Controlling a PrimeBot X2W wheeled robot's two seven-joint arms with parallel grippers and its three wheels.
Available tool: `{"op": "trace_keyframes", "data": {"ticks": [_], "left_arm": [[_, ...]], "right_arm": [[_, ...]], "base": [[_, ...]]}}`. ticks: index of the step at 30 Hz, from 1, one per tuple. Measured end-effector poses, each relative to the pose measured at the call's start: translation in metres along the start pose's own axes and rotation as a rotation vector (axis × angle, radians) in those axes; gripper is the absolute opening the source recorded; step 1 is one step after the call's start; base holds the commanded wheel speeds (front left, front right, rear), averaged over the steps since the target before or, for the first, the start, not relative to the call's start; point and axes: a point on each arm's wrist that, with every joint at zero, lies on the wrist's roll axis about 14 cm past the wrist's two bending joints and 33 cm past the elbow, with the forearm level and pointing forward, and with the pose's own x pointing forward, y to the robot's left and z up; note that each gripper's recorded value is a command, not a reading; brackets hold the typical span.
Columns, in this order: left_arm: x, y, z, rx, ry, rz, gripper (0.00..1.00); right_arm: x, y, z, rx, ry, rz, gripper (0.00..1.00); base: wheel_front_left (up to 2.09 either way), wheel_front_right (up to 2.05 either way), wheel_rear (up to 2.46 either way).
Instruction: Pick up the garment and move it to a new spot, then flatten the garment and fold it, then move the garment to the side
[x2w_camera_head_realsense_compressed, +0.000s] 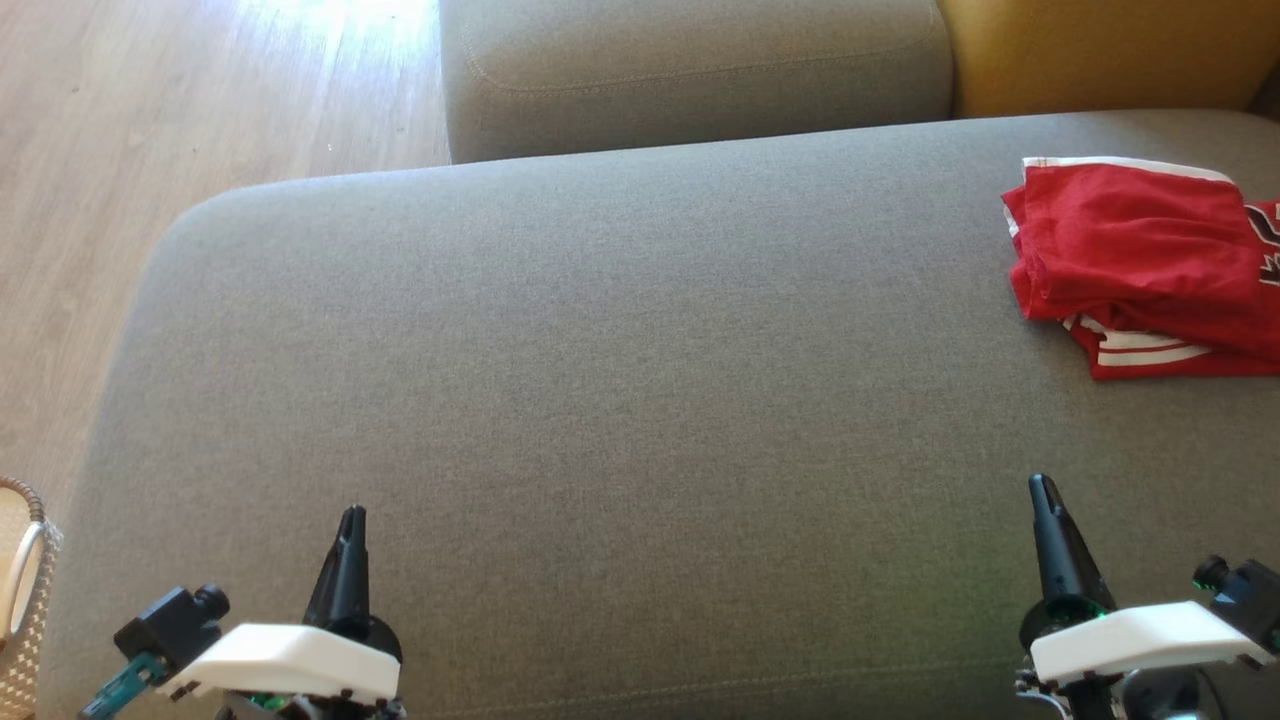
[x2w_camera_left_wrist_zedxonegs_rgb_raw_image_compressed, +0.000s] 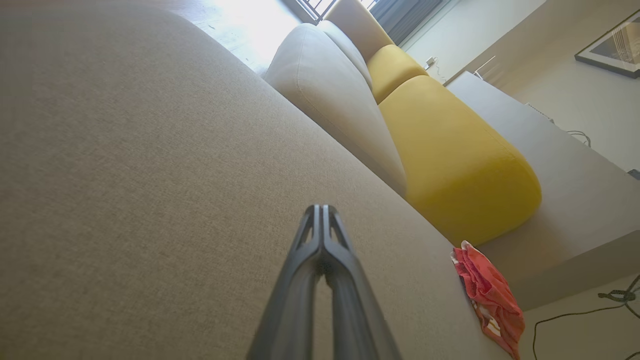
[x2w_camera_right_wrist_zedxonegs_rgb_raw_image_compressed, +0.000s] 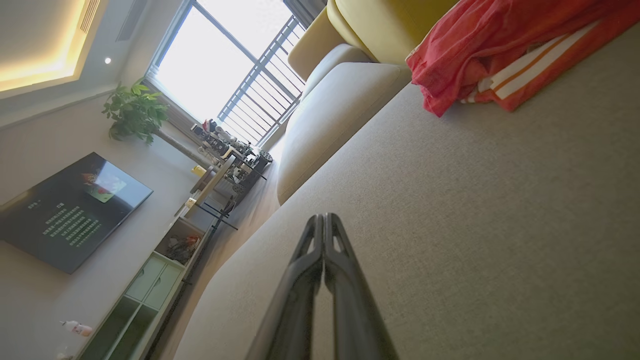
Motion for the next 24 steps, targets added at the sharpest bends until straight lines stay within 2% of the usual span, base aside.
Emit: {"op": "trace_keyframes", "data": {"ticks": [24], "left_arm": [[0.014,0.008,0.008,-0.284,0.014,0.016,0.00]], "right_arm": [[0.007,-0.010,0.003,0.270,0.007,-0.042,0.00]], "base": [[0.00,0.00,0.00]]}}
